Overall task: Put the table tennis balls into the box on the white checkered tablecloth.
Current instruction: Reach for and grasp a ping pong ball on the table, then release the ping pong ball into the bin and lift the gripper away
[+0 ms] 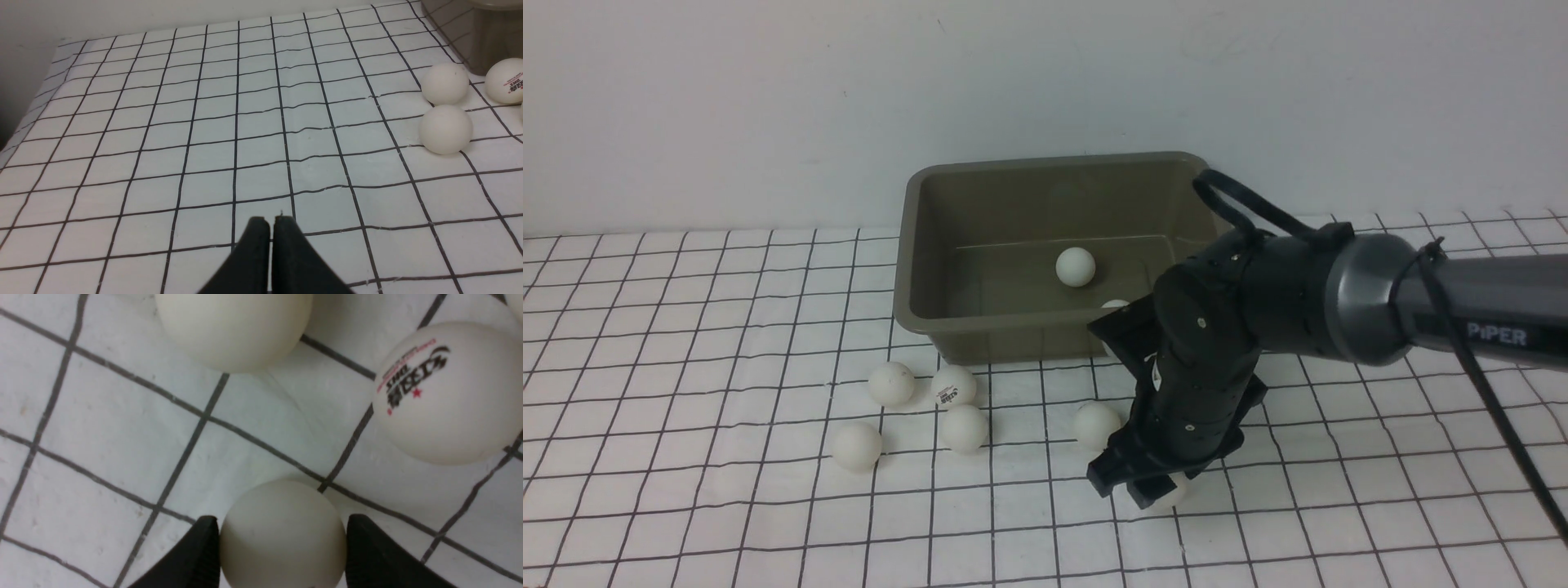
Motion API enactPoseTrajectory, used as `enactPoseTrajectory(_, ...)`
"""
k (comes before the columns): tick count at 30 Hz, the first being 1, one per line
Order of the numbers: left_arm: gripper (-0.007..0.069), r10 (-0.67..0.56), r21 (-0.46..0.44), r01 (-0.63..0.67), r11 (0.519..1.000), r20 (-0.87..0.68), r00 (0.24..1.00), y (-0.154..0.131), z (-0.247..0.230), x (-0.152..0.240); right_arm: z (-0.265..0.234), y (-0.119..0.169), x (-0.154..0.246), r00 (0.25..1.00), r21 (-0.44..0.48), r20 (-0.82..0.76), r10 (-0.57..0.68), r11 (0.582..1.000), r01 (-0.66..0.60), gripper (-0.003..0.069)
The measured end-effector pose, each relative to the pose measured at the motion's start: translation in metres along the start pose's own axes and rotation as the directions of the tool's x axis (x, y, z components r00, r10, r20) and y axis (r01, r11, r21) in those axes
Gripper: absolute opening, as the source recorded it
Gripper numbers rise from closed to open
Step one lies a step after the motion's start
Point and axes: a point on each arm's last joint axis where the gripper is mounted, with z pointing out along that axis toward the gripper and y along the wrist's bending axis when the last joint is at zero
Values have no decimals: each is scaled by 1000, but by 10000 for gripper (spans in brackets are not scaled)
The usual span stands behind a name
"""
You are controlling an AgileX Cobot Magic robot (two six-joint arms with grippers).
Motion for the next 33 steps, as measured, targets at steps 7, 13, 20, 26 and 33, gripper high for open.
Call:
enactPoseTrajectory(7, -4, 0, 0, 0, 1000, 0, 1000, 0, 0, 0, -9, -1, 7, 998, 7, -60, -11, 1000, 11, 356)
enactPoseTrajectory(13, -4, 0, 0, 0, 1000, 0, 1000, 0, 0, 0, -38, 0, 9, 1000, -6, -1, -23, 1000, 23, 356)
enactPoseTrajectory(20, -4, 0, 0, 0, 1000, 0, 1000, 0, 0, 0, -84, 1, 7, 992, -10, 123, -39, 999, 41, 356)
enactPoseTrajectory(26, -4, 0, 0, 0, 1000, 0, 1000, 0, 0, 0, -124, -4, -28, 940, 66, 329, -92, 995, 74, 356)
enactPoseTrajectory(33, -4, 0, 0, 0, 1000, 0, 1000, 0, 0, 0, -111, -11, -82, 886, 227, 423, -192, 969, 102, 356)
